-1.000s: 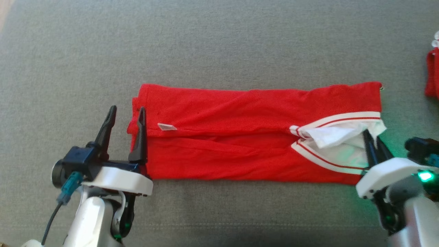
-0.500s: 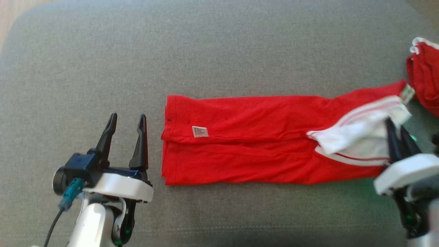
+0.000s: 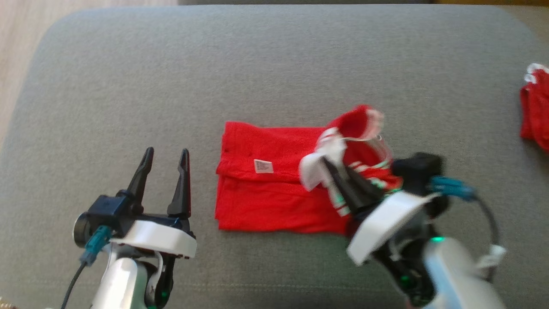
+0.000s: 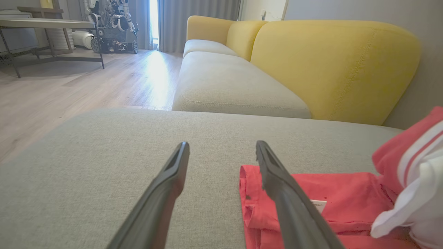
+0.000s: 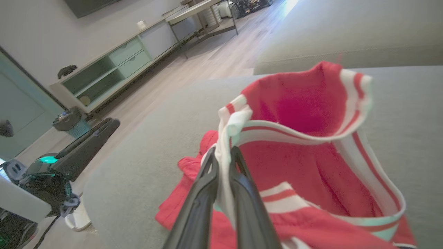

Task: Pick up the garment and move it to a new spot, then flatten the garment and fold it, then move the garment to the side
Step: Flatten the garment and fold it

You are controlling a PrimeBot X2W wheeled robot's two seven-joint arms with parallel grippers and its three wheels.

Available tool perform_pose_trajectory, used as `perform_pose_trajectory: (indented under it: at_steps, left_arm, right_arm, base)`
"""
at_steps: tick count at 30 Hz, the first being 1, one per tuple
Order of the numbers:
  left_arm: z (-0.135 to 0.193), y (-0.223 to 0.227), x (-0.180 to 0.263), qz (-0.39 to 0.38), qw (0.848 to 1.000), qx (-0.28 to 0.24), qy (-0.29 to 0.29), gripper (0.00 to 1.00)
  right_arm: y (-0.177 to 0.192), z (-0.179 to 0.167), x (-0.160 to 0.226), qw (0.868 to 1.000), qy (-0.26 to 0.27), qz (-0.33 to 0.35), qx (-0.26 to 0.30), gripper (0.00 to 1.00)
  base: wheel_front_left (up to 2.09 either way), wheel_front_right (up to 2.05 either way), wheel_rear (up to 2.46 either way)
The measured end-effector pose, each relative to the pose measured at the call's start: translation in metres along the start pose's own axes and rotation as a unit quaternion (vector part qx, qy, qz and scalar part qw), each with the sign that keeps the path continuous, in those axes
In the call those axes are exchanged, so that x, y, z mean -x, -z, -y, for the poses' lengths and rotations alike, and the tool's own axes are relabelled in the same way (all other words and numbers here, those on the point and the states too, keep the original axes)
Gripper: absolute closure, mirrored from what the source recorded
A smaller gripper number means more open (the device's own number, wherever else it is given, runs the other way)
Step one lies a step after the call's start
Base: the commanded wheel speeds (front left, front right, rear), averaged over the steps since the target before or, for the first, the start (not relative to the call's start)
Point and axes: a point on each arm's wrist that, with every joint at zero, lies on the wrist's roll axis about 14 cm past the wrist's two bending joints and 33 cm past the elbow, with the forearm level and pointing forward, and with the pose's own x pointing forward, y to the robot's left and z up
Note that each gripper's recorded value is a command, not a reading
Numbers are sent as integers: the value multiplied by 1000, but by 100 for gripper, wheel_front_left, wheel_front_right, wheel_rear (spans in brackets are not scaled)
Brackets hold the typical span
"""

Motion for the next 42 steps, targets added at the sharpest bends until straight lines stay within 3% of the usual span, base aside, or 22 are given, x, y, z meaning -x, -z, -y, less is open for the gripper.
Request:
perform_pose_trajectory:
  at_steps: [6,16,17,18,26,30,35,42]
  left_arm:
    - [-12,9,7,-16,1000,-1,-17,0]
    - [-21,15,6,-26,999,1,-33,0]
    - [-21,16,6,-27,999,1,-33,0]
    - [-20,17,6,-27,999,2,-32,0]
    - [-10,15,-1,-23,1000,5,-16,0]
    - [-4,13,-5,-19,1000,4,-6,0]
    - [1,8,-8,-10,1000,0,2,0]
    - [5,4,-4,-5,1000,-4,8,0]
  right_arm:
    - [34,-48,-39,994,-98,-38,-39,100]
    - [60,-60,-70,988,-134,-62,-52,100]
    - [61,-61,-72,987,-137,-61,-51,54]
    - [60,-63,-72,987,-140,-57,-50,0]
    - [18,-82,-72,984,-174,27,-24,0]
    - [-21,-71,-67,983,-156,99,-8,0]
    - [-65,-20,-48,982,-73,175,17,0]
    - [-51,84,12,980,109,164,41,0]
  base:
    - [0,0,0]
    - [0,0,0]
    - [0,0,0]
    - [0,0,0]
    - [0,0,0]
    - [0,0,0]
    - [0,0,0]
    - [0,0,0]
